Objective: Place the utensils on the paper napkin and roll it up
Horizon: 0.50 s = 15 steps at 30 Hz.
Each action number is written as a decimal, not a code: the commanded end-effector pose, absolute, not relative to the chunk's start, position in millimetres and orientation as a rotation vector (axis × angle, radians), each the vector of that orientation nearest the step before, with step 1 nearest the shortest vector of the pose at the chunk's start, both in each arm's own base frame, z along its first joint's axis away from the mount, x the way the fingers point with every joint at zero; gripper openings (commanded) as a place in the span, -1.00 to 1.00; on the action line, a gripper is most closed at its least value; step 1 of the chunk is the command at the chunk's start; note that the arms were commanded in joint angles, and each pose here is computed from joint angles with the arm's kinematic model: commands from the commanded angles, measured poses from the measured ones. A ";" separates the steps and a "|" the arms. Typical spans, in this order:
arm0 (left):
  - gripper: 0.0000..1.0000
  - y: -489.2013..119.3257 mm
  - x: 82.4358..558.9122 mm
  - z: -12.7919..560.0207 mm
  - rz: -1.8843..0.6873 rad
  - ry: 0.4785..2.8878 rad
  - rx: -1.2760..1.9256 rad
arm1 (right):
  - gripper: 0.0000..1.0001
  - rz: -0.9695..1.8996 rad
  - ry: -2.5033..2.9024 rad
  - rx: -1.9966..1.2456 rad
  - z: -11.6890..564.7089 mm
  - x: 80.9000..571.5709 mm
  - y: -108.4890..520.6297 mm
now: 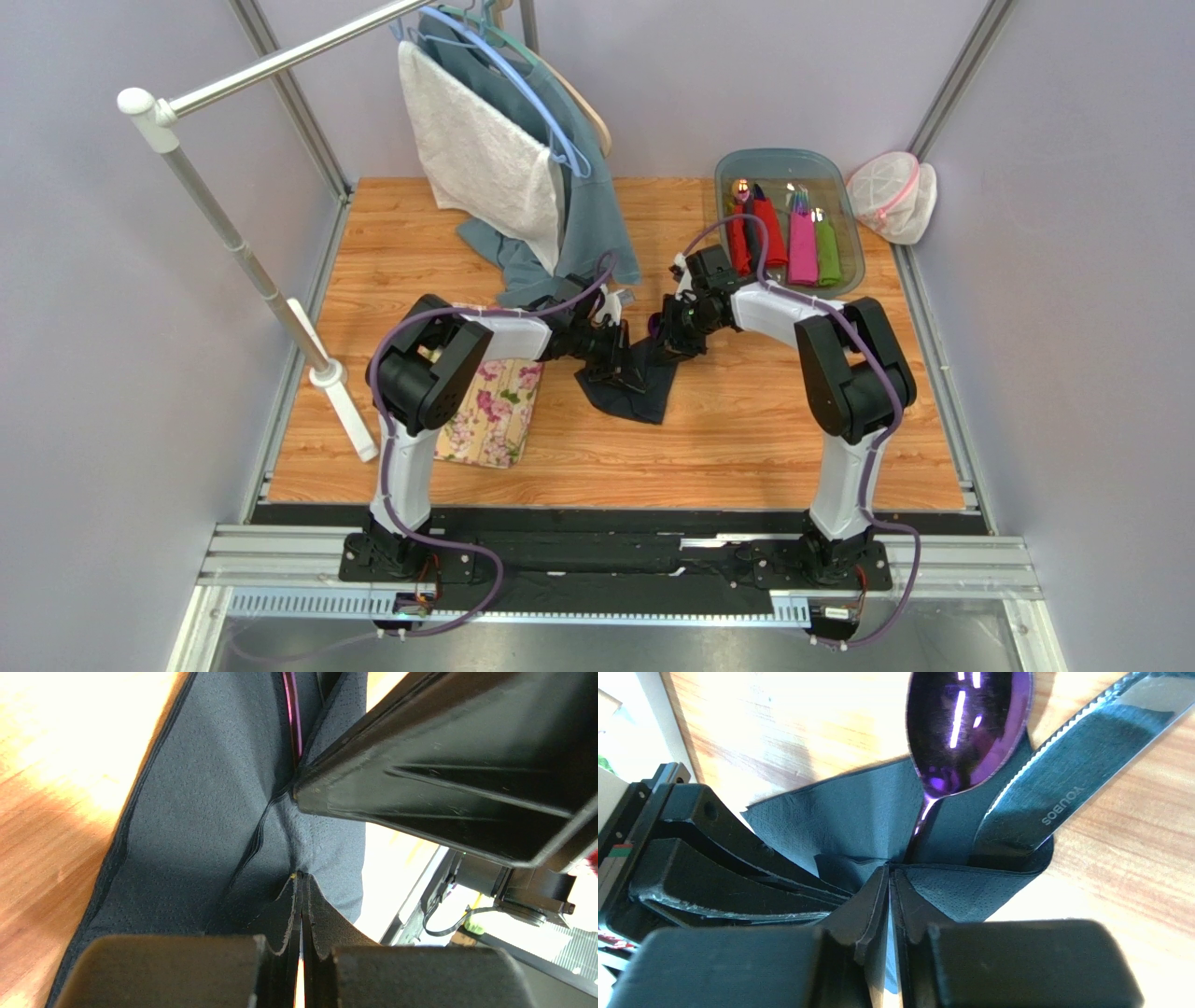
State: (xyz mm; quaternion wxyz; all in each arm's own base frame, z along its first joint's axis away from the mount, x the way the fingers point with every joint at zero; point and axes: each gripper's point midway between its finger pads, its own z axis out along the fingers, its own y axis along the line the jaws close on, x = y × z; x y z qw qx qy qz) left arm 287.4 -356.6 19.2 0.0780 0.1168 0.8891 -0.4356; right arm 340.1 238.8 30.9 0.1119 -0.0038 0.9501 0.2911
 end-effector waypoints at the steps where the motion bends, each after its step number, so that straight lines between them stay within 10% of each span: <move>1: -1.00 -338.7 287.4 -5.8 -1.174 2.734 0.333 | -0.77 0.805 2.771 -0.019 18.0 351.9 241.5; 9: -1.00 -336.2 285.1 -9.2 -1.155 2.759 0.295 | -0.89 0.426 2.858 -0.099 -18.7 349.5 207.6; 15: -1.00 -335.7 284.7 -10.6 -1.152 2.760 0.296 | -0.84 0.704 2.741 -0.154 40.4 359.3 238.2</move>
